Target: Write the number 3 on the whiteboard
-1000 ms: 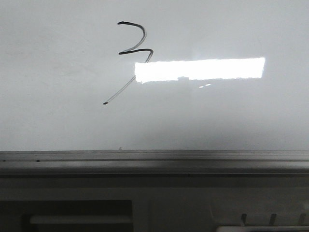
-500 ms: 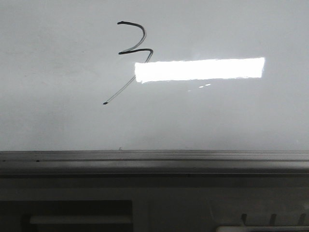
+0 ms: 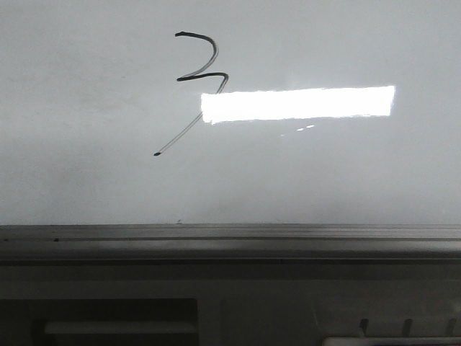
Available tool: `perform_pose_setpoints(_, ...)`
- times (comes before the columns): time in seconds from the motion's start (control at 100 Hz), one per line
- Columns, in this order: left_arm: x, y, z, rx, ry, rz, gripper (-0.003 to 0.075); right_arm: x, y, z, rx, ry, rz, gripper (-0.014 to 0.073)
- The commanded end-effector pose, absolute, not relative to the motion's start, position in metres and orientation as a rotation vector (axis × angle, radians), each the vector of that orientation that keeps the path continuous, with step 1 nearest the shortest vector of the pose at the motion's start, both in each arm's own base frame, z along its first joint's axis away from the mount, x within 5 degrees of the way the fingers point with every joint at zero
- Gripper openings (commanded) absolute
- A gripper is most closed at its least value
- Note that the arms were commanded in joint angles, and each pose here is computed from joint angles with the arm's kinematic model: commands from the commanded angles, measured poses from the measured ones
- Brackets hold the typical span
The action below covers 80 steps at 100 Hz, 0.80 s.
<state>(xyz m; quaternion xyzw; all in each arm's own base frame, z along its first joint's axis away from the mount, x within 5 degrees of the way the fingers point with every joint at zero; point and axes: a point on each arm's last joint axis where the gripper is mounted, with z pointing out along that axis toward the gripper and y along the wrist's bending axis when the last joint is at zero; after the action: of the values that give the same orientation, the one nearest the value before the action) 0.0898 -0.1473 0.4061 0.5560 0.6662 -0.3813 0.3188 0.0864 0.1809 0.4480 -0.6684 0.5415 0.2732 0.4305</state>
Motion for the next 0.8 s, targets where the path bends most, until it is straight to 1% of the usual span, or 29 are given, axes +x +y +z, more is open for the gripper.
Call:
perform_pose_setpoints(0.0,0.091,-0.151,0.422,1.374,1.681,-1.040,0.0277,0.082,0.178,0.463,-1.595,1.296,0.726,-0.0061)
perform_pose_setpoints(0.05,0.092,-0.152,0.422,1.375,1.684,-1.041,0.0259,0.082,0.178,0.463,-1.594,1.296,0.728,-0.0061)
perform_pose_setpoints(0.12,0.092,-0.152,0.422,1.375,1.685,-1.046,0.0209,0.082,0.178,0.464,-1.593,1.296,0.732,-0.0061)
perform_pose_setpoints(0.24,0.093,-0.153,0.421,1.377,1.689,-1.051,0.0080,0.081,0.179,0.465,-1.580,1.293,0.758,-0.0061)
perform_pose_setpoints(0.32,0.093,-0.153,0.421,1.376,1.689,-1.054,-0.0023,0.081,0.180,0.466,-1.568,1.291,0.766,-0.0060)
perform_pose_setpoints(0.4,0.093,-0.153,0.421,1.376,1.689,-1.054,-0.0020,0.082,0.180,0.467,-1.555,1.287,0.766,-0.0038)
perform_pose_setpoints(0.45,0.093,-0.153,0.422,1.371,1.687,-1.052,-0.0020,0.082,0.180,0.467,-1.545,1.285,0.764,0.0023)
perform_pose_setpoints(0.47,0.093,-0.153,0.422,1.368,1.687,-1.051,-0.0021,0.082,0.180,0.468,-1.543,1.284,0.763,0.0061)
perform_pose_setpoints(0.5,0.094,-0.153,0.422,1.364,1.686,-1.050,-0.0021,0.083,0.180,0.468,-1.538,1.283,0.762,0.0136)
perform_pose_setpoints(0.52,0.094,-0.153,0.422,1.360,1.684,-1.048,-0.0021,0.083,0.180,0.468,-1.531,1.281,0.761,0.0169)
perform_pose_setpoints(0.57,0.095,-0.154,0.423,1.325,1.700,-1.055,-0.0021,0.084,0.180,0.470,-1.513,1.278,0.756,0.0300)
perform_pose_setpoints(0.65,0.100,-0.154,0.425,1.228,1.732,-1.067,-0.0021,0.088,0.178,0.474,-1.462,1.270,0.733,0.0454)
perform_pose_setpoints(0.66,0.100,-0.154,0.426,1.222,1.733,-1.067,-0.0021,0.088,0.177,0.474,-1.456,1.267,0.730,0.0454)
perform_pose_setpoints(0.71,0.102,-0.155,0.426,1.186,1.737,-1.066,-0.0021,0.090,0.173,0.478,-1.418,1.264,0.711,0.0510)
perform_pose_setpoints(0.79,0.107,-0.154,0.424,1.128,1.764,-1.046,-0.0021,0.093,0.164,0.484,-1.350,1.262,0.679,0.0519)
